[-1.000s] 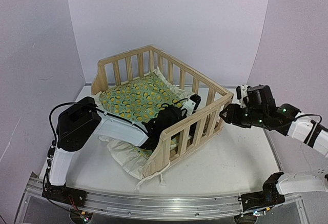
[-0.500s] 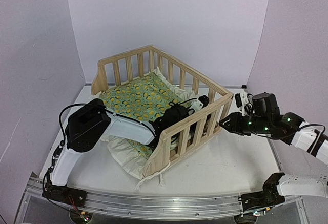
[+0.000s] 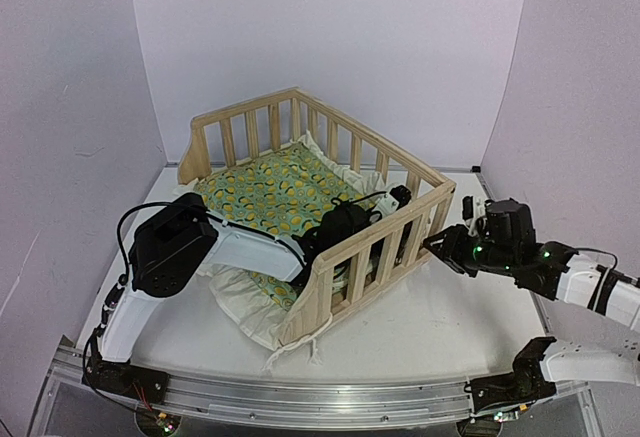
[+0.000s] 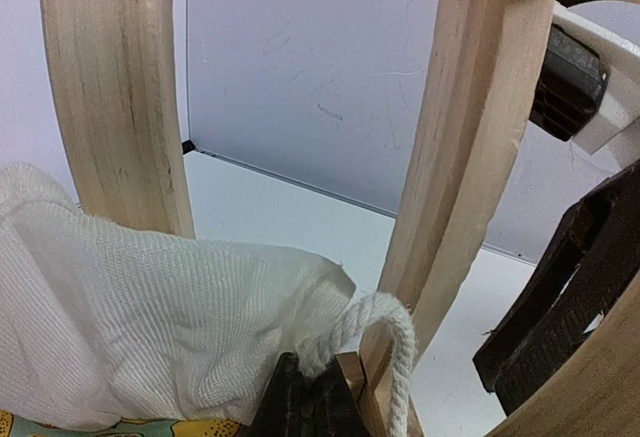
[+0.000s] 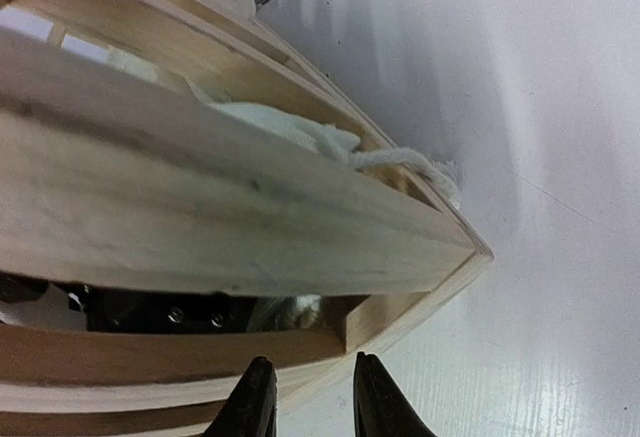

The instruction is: Set up the pet bed

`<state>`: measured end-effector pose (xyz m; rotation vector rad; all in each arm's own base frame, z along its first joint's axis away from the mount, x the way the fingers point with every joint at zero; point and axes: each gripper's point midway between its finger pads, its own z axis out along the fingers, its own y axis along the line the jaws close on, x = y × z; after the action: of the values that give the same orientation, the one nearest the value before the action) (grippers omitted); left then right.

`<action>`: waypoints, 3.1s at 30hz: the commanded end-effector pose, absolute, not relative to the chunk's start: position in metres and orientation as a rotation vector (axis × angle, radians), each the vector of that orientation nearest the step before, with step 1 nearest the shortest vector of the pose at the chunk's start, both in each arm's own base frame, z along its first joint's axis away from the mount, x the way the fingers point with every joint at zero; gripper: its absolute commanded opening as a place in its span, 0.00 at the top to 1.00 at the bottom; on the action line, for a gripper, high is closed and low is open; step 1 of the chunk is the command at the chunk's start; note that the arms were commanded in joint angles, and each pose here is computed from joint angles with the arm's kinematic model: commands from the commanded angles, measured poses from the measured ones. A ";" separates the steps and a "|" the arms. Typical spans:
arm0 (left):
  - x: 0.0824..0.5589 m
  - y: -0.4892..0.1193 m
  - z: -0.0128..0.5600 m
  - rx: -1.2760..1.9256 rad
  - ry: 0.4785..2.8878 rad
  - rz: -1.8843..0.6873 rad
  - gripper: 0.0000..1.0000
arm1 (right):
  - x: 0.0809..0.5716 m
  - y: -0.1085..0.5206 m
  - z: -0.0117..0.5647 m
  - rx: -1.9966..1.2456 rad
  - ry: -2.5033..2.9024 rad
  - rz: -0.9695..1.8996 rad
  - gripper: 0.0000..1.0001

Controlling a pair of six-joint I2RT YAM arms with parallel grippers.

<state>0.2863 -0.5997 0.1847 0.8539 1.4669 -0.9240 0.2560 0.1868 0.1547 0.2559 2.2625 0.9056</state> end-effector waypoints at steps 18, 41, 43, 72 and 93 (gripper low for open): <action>0.272 -0.612 0.211 0.844 1.394 -1.019 1.00 | 0.293 0.208 0.167 0.471 2.120 1.092 0.67; 0.278 -0.595 0.205 0.896 1.382 -0.947 1.00 | 0.305 0.226 0.156 0.365 2.128 1.116 0.68; 0.275 -0.592 0.201 0.946 1.356 -0.925 1.00 | 0.305 0.225 0.153 0.375 2.131 1.110 0.66; 0.266 -0.579 0.185 1.090 1.272 -0.808 1.00 | 0.330 0.229 0.187 0.552 2.008 1.200 0.61; 0.286 -0.567 0.203 0.946 1.331 -0.739 1.00 | 0.324 0.220 0.172 0.850 1.973 1.159 0.61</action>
<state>0.3085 -0.5638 0.1730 0.9376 1.3728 -0.6879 0.3083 0.2273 0.1538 0.7980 2.0831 1.2051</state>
